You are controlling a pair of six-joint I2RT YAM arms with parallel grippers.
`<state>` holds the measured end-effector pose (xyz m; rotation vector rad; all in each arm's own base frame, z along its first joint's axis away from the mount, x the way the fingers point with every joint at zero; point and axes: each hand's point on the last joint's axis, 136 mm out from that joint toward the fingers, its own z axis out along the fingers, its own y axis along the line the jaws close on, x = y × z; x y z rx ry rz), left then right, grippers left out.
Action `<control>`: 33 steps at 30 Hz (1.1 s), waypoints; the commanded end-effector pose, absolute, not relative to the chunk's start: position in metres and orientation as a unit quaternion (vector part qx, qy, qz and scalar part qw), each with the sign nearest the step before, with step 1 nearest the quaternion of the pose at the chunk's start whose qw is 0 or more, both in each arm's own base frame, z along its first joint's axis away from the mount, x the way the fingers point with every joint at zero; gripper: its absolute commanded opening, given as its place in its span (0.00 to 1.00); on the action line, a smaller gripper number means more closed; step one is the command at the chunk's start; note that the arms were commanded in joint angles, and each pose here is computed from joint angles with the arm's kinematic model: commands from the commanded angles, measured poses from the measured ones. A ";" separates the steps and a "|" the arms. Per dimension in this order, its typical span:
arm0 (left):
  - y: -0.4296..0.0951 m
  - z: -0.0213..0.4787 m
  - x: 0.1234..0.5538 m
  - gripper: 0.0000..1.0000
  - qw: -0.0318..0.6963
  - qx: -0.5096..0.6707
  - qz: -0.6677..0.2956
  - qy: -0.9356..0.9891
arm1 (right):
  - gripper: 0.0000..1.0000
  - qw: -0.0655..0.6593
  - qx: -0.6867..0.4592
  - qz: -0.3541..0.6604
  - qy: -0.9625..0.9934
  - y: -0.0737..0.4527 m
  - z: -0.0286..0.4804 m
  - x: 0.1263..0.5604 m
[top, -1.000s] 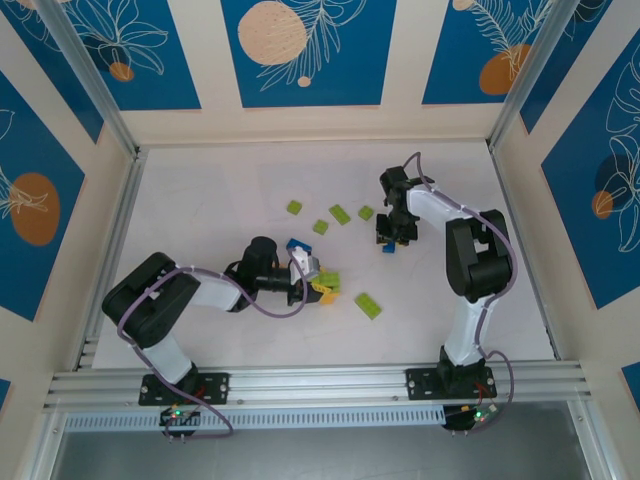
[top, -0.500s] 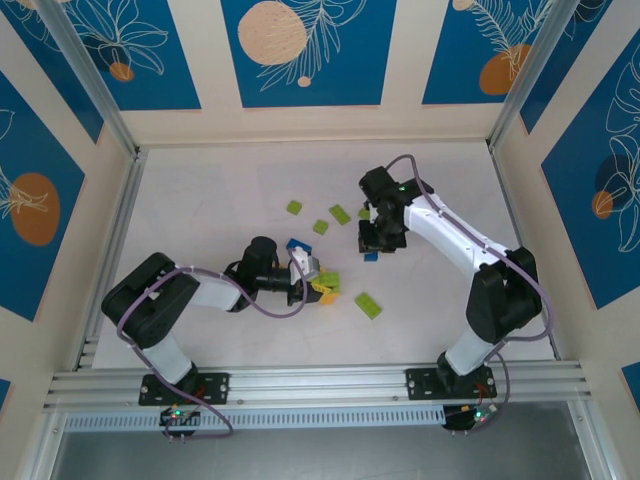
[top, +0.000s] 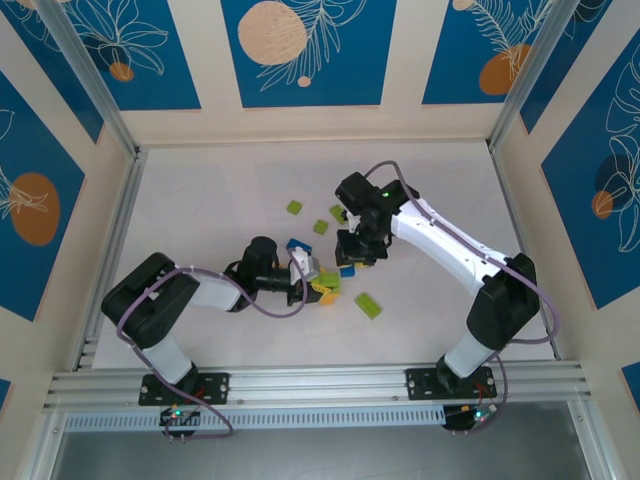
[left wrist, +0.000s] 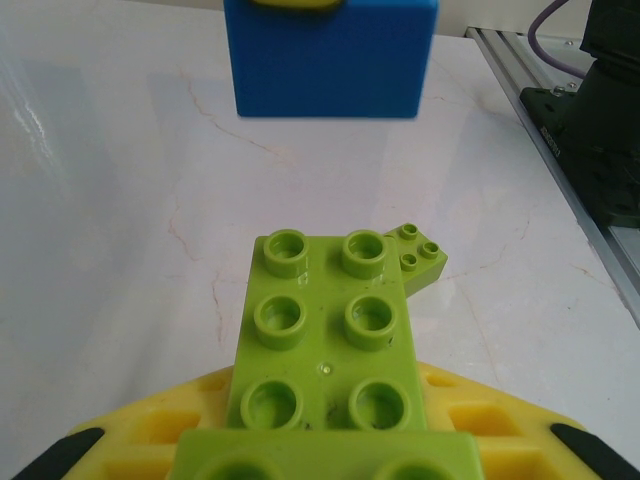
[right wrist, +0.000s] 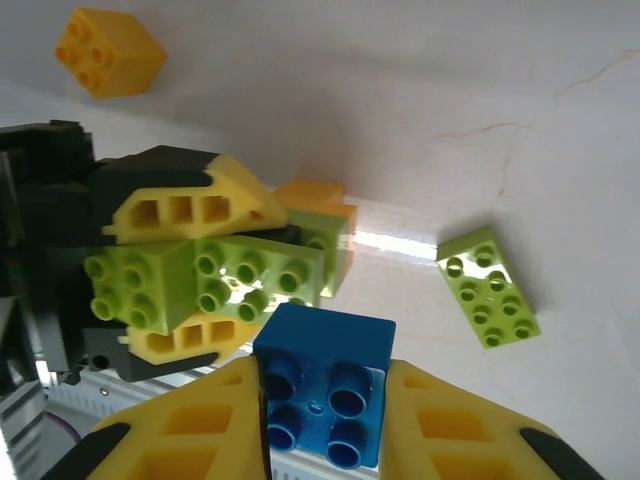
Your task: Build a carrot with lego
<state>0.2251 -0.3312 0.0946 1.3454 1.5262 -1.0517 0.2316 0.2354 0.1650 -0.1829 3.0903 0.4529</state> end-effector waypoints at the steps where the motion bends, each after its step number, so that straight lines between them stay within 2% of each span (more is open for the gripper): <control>1: -0.332 0.096 0.219 0.35 0.404 0.549 -0.424 0.597 | 0.28 -0.016 -0.053 0.155 0.986 0.248 0.166 0.226; 17: -0.330 0.091 0.218 0.34 0.407 0.553 -0.412 0.600 | 0.28 -0.028 -0.054 0.115 0.992 0.245 0.145 0.231; 33: -0.330 0.090 0.219 0.34 0.405 0.552 -0.409 0.603 | 0.28 -0.047 -0.046 0.119 0.991 0.245 0.126 0.223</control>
